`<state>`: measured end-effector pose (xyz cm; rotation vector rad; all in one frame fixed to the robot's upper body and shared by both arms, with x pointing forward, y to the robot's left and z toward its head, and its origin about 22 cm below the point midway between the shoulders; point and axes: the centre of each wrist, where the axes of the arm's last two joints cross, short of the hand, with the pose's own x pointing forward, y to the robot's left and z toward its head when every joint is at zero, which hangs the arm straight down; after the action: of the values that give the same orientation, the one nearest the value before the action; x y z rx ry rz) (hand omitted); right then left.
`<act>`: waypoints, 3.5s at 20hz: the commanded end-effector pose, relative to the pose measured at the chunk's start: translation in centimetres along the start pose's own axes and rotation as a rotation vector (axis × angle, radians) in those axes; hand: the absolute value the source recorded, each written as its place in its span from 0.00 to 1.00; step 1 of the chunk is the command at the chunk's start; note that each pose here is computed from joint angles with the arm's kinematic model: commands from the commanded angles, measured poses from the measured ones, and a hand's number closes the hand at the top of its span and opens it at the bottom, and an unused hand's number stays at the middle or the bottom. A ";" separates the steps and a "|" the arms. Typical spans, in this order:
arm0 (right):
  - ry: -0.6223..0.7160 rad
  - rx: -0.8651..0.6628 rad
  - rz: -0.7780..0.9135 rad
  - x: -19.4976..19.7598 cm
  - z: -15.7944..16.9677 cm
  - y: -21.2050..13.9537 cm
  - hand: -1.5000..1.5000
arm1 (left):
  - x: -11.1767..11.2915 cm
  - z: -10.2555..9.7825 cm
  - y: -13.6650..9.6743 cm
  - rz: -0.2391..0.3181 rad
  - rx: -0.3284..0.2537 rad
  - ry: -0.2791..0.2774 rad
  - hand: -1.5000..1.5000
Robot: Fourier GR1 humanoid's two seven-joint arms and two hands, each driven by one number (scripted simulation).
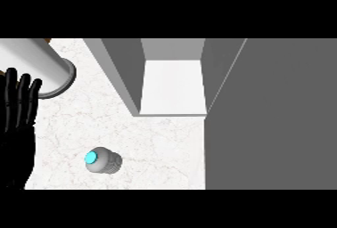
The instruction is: Pick up the bottled water, place it into the cabinet and close the cabinet
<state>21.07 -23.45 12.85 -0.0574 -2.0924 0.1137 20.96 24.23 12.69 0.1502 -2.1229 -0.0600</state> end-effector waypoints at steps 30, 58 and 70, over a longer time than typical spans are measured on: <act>0.186 0.097 -0.236 7.9 7.9 -1.9 0.00 | 11.9 11.1 -9.4 0.346 -0.081 0.319 0.00; 0.174 0.127 -0.218 9.6 10.4 -4.4 0.00 | 6.9 12.4 -5.9 0.132 0.147 0.461 0.00; 0.178 0.144 -0.235 8.7 10.9 -5.2 0.00 | -0.7 12.1 -3.2 0.056 0.112 0.491 0.00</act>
<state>9.17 -29.12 12.20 0.1329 -1.8180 0.1392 9.71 19.55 7.21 0.1404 -1.6389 0.1268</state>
